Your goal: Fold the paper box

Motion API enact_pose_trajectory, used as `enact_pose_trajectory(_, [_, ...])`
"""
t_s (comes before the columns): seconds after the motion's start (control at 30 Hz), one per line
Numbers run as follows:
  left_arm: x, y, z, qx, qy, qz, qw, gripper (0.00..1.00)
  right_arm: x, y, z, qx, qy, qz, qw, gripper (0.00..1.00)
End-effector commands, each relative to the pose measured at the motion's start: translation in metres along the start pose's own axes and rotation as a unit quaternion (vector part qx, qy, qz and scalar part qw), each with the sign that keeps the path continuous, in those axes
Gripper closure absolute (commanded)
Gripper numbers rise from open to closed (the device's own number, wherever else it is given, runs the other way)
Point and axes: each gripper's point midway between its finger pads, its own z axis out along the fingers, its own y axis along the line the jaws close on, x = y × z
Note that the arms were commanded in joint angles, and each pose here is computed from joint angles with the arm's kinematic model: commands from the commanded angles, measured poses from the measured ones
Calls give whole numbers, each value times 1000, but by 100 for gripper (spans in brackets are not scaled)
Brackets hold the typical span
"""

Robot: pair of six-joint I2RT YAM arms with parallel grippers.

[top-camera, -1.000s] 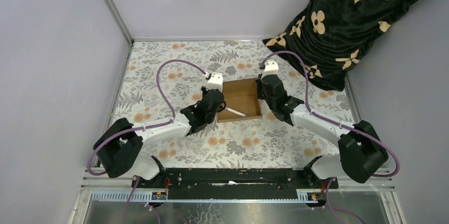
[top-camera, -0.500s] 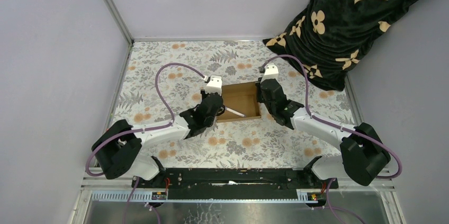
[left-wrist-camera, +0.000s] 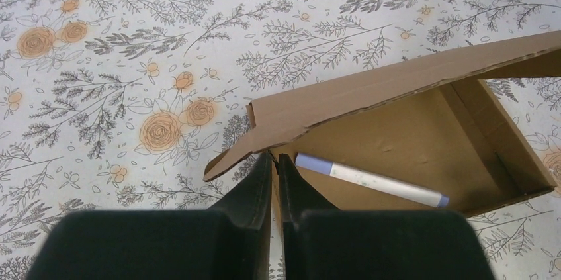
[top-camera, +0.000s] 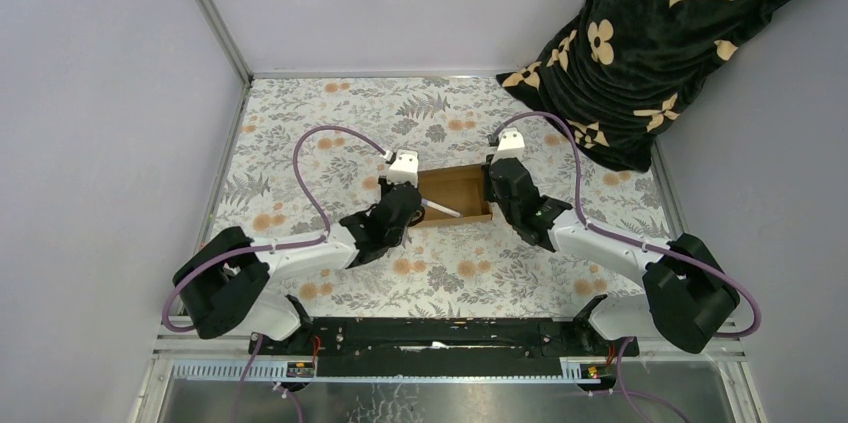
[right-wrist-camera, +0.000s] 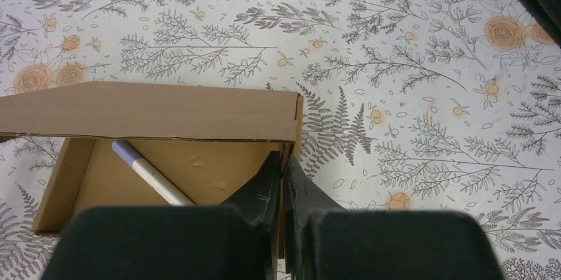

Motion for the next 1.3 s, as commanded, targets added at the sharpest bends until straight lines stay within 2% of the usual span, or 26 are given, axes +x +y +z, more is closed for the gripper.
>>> enact_pose_trajectory(0.0, [-9,-23,-7,46,-24,-42,998,91,17,30,-10,-60,21,7,998,100])
enact_pose_trajectory(0.87, [25,-24,-18,45,-3,-42,998,90,62,25,-21,-56,47,4,997,100])
enact_pose_trajectory(1.27, [45,-34,-18,63,40,-35,997,89,65,23,-21,-53,53,-4,997,100])
